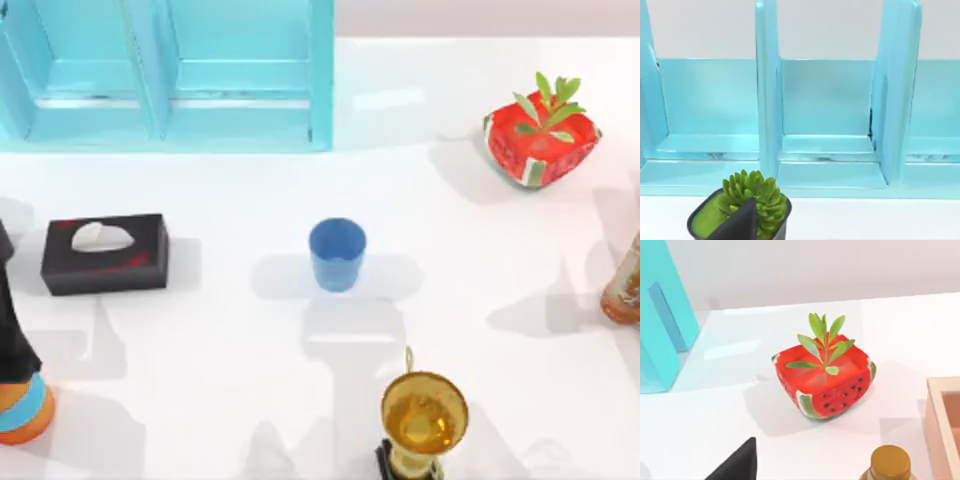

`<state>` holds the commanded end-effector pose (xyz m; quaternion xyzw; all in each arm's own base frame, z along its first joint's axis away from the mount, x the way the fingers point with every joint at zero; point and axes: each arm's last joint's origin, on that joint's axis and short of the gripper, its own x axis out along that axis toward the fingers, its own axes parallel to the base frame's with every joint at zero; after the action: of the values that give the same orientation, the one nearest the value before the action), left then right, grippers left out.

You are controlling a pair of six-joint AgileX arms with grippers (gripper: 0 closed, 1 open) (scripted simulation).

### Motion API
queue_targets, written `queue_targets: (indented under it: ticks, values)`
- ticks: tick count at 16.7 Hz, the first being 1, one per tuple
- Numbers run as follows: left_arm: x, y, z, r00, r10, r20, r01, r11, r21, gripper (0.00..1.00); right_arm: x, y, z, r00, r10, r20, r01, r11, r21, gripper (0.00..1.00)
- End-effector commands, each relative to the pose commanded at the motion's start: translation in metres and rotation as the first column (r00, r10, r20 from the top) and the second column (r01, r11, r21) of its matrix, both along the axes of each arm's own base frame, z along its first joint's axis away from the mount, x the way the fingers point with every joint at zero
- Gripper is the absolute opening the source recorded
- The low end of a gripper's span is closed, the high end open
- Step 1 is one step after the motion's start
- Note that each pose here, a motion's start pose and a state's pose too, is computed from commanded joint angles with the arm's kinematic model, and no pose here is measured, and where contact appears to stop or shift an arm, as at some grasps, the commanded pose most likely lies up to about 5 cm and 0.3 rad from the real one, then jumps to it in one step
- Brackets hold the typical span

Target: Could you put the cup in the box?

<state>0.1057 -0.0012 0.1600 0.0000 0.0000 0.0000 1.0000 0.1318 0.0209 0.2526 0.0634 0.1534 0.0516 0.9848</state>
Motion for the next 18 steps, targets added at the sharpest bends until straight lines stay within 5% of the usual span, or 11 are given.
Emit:
queue_targets:
  ticks: [9, 18]
  values:
    - [0.000, 0.000, 0.000, 1.000, 0.000, 0.000, 0.000, 1.000, 0.000, 1.00, 0.124, 0.105, 0.093, 0.865, 0.095, -0.492, -0.068, 0.995, 0.072, 1.00]
    - [0.000, 0.000, 0.000, 1.000, 0.000, 0.000, 0.000, 1.000, 0.000, 1.00, 0.207, 0.271, 0.030, 0.588, -0.005, -0.809, -0.069, 0.996, -0.056, 1.00]
